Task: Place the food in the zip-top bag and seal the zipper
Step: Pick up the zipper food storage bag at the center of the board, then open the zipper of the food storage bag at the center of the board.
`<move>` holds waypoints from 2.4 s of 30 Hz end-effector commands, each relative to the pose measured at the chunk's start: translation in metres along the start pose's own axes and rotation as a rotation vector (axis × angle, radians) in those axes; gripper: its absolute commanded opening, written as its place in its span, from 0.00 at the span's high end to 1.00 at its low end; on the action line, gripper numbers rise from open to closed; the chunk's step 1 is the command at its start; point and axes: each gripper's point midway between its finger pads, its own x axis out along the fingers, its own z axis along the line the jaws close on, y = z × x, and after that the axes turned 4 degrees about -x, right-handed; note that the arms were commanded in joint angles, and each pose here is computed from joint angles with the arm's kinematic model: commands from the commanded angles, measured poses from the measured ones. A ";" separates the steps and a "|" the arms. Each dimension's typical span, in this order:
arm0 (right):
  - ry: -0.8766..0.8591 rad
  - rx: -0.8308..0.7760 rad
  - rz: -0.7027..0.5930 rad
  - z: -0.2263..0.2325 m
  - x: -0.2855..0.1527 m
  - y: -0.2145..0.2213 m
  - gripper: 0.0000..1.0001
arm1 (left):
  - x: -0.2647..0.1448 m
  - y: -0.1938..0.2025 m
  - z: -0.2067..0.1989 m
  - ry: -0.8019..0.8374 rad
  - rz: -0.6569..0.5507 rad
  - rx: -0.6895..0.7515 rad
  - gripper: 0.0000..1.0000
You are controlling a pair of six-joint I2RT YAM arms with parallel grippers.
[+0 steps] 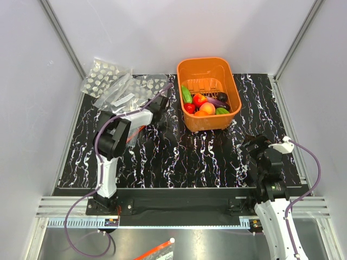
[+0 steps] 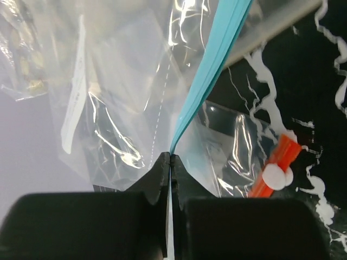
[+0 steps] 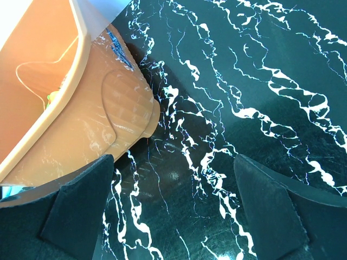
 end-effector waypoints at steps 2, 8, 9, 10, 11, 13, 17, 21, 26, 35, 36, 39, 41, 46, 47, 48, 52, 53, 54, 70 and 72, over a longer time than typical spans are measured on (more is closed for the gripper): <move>-0.026 -0.002 -0.028 0.007 0.001 -0.007 0.00 | -0.029 -0.031 0.036 -0.037 -0.042 -0.161 1.00; -0.062 -0.023 -0.011 0.013 0.000 -0.005 0.00 | -0.070 -0.034 0.030 0.129 -0.018 -0.266 1.00; -0.098 -0.041 0.004 0.018 -0.001 -0.002 0.00 | -0.076 -0.033 0.021 0.194 -0.002 -0.268 1.00; -0.157 -0.060 0.007 0.029 -0.003 -0.003 0.00 | -0.085 -0.023 0.017 0.222 0.047 -0.262 1.00; -0.211 -0.096 0.020 0.037 -0.005 -0.001 0.00 | -0.099 -0.026 0.015 0.250 0.034 -0.257 1.00; -0.366 -0.127 0.059 0.062 -0.014 0.007 0.00 | -0.123 -0.021 0.018 0.283 0.019 -0.275 1.00; -0.467 -0.137 0.133 0.083 -0.023 0.012 0.05 | -0.170 -0.009 0.013 0.456 -0.038 -0.356 1.00; -0.574 -0.111 0.201 0.120 -0.034 -0.007 0.14 | -0.216 -0.006 -0.003 0.699 -0.108 -0.423 1.00; -0.696 -0.072 0.319 0.170 -0.040 -0.026 0.28 | -0.246 0.004 -0.014 0.854 -0.140 -0.461 1.00; -0.767 -0.196 0.420 0.267 -0.053 0.026 0.33 | -0.260 -0.013 -0.005 0.891 -0.176 -0.456 1.00; -0.776 -0.190 0.425 0.273 -0.053 0.032 0.33 | -0.260 -0.010 -0.004 0.885 -0.157 -0.452 1.00; -0.796 -0.171 0.429 0.296 -0.049 0.052 0.34 | -0.265 -0.014 0.003 0.881 -0.165 -0.470 1.00; -0.805 -0.180 0.438 0.311 -0.046 0.066 0.34 | -0.269 -0.016 0.007 0.882 -0.176 -0.483 1.00; -0.832 -0.220 0.444 0.343 -0.051 0.098 0.34 | -0.280 -0.018 0.014 0.905 -0.203 -0.501 1.00; -0.831 -0.225 0.449 0.348 -0.049 0.105 0.35 | -0.282 -0.018 0.013 0.916 -0.207 -0.502 1.00; -0.836 -0.223 0.448 0.352 -0.050 0.108 0.36 | -0.284 -0.020 0.014 0.920 -0.214 -0.506 1.00; -0.851 -0.236 0.446 0.369 -0.055 0.124 0.39 | -0.289 -0.019 0.016 0.935 -0.233 -0.519 1.00; -0.841 -0.242 0.440 0.371 -0.052 0.127 0.39 | -0.291 -0.018 0.015 0.946 -0.235 -0.517 1.00; -0.843 -0.240 0.440 0.374 -0.052 0.129 0.41 | -0.293 -0.018 0.016 0.950 -0.241 -0.522 1.00; -0.703 -0.271 0.448 0.376 -0.038 0.147 0.97 | -0.291 -0.011 0.036 0.864 -0.261 -0.538 0.94; -0.708 -0.279 0.460 0.379 -0.046 0.145 0.98 | -0.285 -0.009 0.046 0.803 -0.265 -0.543 0.81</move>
